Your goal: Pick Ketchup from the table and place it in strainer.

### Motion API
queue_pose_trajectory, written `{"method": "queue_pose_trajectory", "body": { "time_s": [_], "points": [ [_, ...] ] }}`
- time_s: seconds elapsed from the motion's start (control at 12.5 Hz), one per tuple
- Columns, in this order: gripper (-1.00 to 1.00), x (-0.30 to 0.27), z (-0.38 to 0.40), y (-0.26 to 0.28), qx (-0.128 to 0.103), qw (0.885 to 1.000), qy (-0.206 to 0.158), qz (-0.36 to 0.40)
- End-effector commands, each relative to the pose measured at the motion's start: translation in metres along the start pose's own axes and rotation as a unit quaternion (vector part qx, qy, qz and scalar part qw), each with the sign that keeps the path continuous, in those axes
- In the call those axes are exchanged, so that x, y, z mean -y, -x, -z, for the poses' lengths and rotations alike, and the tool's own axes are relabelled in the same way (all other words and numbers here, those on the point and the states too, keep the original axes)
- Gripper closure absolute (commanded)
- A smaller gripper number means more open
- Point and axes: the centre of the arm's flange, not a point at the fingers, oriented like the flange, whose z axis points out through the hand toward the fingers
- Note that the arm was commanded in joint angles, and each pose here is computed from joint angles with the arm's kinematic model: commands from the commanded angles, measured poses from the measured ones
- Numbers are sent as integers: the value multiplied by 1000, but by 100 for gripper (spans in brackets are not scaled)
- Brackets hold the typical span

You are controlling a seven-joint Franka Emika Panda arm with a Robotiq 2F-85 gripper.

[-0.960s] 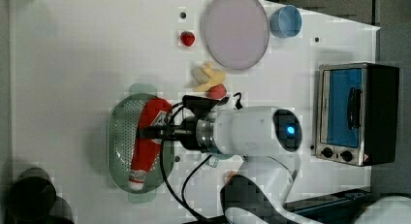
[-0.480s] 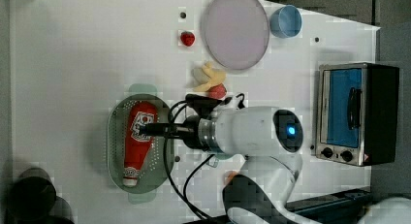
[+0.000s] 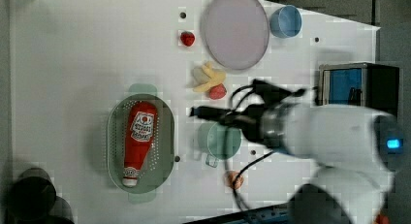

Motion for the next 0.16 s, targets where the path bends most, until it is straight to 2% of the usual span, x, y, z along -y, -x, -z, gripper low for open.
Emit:
{"method": "queue_pose_trajectory", "body": {
  "time_s": [0.08, 0.16],
  "points": [
    [-100, -86, 69, -88, -17, 990, 14, -140],
    [-100, -111, 92, -107, -19, 985, 20, -168]
  ]
}}
